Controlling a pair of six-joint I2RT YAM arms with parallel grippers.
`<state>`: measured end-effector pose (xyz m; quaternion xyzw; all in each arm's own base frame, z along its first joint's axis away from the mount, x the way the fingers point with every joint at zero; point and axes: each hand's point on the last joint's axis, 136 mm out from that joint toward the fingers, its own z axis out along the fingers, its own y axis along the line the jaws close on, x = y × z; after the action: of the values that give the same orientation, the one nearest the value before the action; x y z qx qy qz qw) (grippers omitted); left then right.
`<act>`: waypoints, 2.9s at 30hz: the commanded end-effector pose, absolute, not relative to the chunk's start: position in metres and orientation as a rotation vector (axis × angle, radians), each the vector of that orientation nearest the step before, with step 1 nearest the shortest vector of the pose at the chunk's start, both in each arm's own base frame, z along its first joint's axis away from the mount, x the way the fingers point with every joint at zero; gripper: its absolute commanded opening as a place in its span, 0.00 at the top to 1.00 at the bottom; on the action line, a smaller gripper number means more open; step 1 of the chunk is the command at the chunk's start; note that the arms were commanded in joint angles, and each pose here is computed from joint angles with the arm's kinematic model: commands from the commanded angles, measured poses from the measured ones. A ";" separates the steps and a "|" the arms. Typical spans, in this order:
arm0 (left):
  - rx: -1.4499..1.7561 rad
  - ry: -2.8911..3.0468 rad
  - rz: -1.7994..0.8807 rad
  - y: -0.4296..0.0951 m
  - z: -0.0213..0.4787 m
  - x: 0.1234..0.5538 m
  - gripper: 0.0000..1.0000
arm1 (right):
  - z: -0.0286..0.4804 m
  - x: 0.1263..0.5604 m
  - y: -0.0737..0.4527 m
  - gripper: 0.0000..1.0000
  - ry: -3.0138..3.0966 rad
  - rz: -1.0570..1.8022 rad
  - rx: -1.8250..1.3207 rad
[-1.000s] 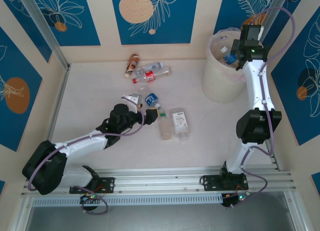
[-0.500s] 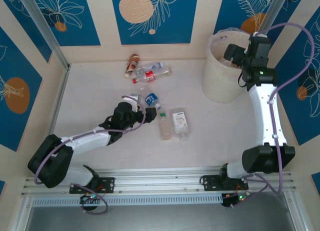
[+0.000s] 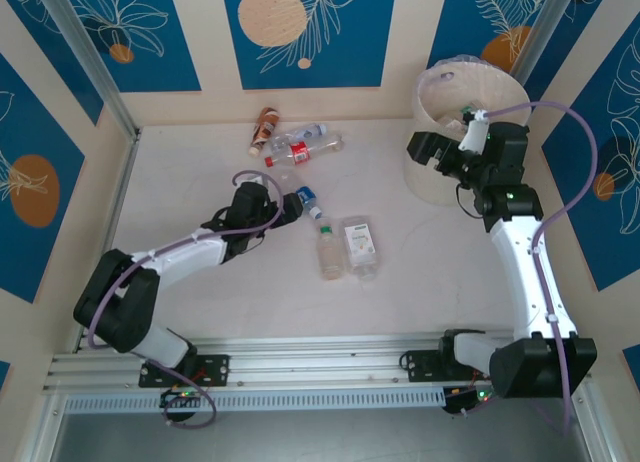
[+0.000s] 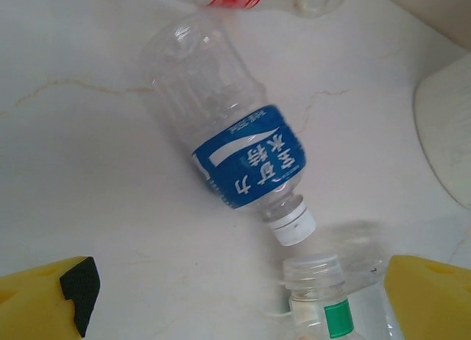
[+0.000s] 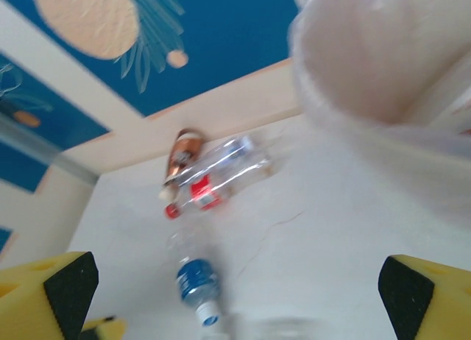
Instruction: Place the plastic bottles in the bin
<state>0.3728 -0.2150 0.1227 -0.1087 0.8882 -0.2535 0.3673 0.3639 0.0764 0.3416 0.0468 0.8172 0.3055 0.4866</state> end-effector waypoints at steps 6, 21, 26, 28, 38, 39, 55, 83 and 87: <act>-0.544 2.457 -0.530 -0.207 0.099 0.374 0.00 | 0.329 0.334 0.107 0.00 1.983 0.866 0.013; -0.637 2.528 -0.242 -0.235 0.085 0.408 0.00 | 0.316 0.336 0.098 0.00 2.016 0.805 0.081; -0.640 2.557 -0.280 -0.256 0.074 0.419 0.01 | 0.315 0.333 0.096 0.00 2.019 0.791 0.087; -0.600 2.562 -0.265 -0.266 0.073 0.423 0.01 | 0.313 0.333 0.095 0.00 2.021 0.788 0.092; -0.574 2.561 -0.157 -0.278 0.047 0.438 0.03 | 0.311 0.331 0.094 0.00 2.038 0.778 0.102; -0.564 2.564 -0.159 -0.280 0.045 0.438 0.06 | 0.311 0.331 0.094 0.00 2.039 0.774 0.103; -0.388 2.523 -0.096 -0.268 0.037 0.433 0.40 | 0.306 0.332 0.091 0.00 2.054 0.757 0.116; 0.353 2.118 -0.952 -0.340 0.169 0.357 0.52 | 0.302 0.336 0.125 0.00 2.065 0.942 0.118; 0.438 2.057 -1.102 -0.354 0.187 0.340 0.52 | 0.302 0.336 0.138 0.00 2.089 1.018 0.096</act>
<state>0.3596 -0.3321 0.1525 0.1164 0.8502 -0.3564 0.3696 0.3377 0.1241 0.2882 0.0525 0.8339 0.3698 0.4063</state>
